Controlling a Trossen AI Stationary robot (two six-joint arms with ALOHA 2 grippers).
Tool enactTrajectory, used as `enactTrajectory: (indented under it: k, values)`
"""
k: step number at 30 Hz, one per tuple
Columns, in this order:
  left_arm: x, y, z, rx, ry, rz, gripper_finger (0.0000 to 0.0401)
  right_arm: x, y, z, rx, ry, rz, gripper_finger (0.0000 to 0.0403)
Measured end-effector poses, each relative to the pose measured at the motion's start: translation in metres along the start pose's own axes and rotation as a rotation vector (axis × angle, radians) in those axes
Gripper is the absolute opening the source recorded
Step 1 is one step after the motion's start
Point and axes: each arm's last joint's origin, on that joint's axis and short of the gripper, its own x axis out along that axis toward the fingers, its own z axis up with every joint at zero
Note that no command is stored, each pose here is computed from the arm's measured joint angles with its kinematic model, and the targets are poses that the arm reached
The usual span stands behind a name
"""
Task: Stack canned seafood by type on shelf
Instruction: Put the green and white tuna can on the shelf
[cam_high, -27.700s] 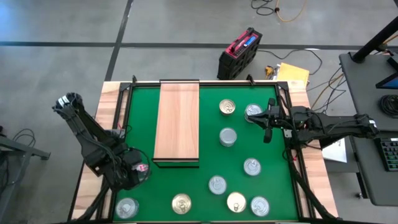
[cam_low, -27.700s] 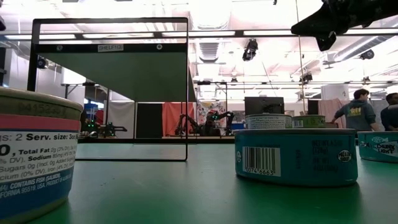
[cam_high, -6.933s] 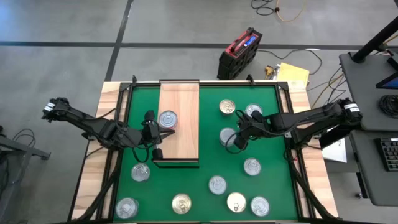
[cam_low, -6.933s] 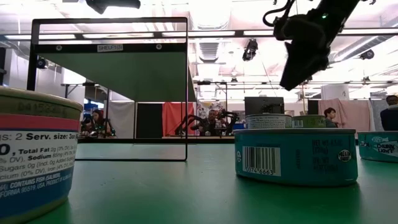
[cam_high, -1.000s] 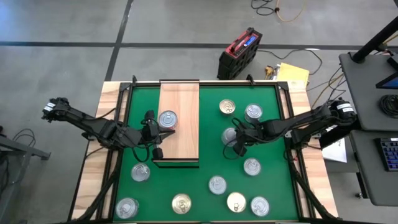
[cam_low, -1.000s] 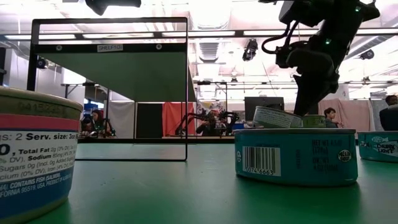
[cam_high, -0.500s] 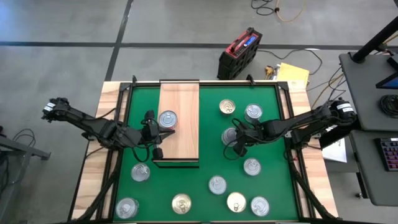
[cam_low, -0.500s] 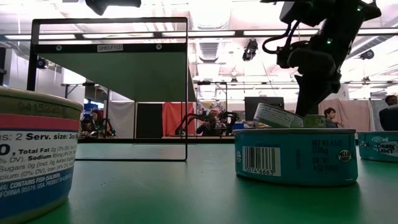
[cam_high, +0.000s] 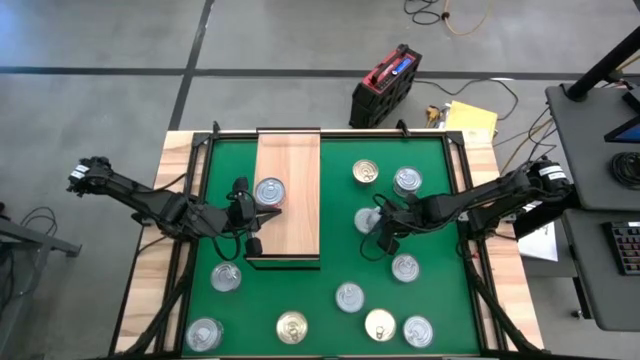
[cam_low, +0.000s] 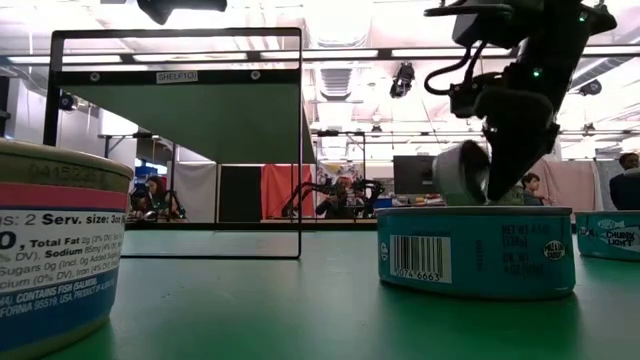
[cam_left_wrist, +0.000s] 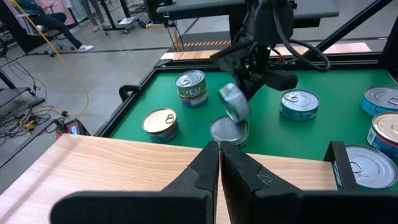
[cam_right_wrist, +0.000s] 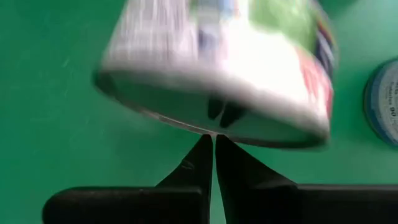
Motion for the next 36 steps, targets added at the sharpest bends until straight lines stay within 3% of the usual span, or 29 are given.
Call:
enactTrajectory:
  k: [24, 36]
  values:
    - [0.000, 0.000, 0.000, 0.000, 0.000, 0.000, 0.0000, -0.002, 0.000, 0.002, 0.003, -0.035, -0.018, 0.0012]
    - [0.000, 0.000, 0.000, 0.001, 0.000, 0.000, 0.0000, 0.002, -0.006, 0.030, -0.018, -0.190, 0.047, 0.0012]
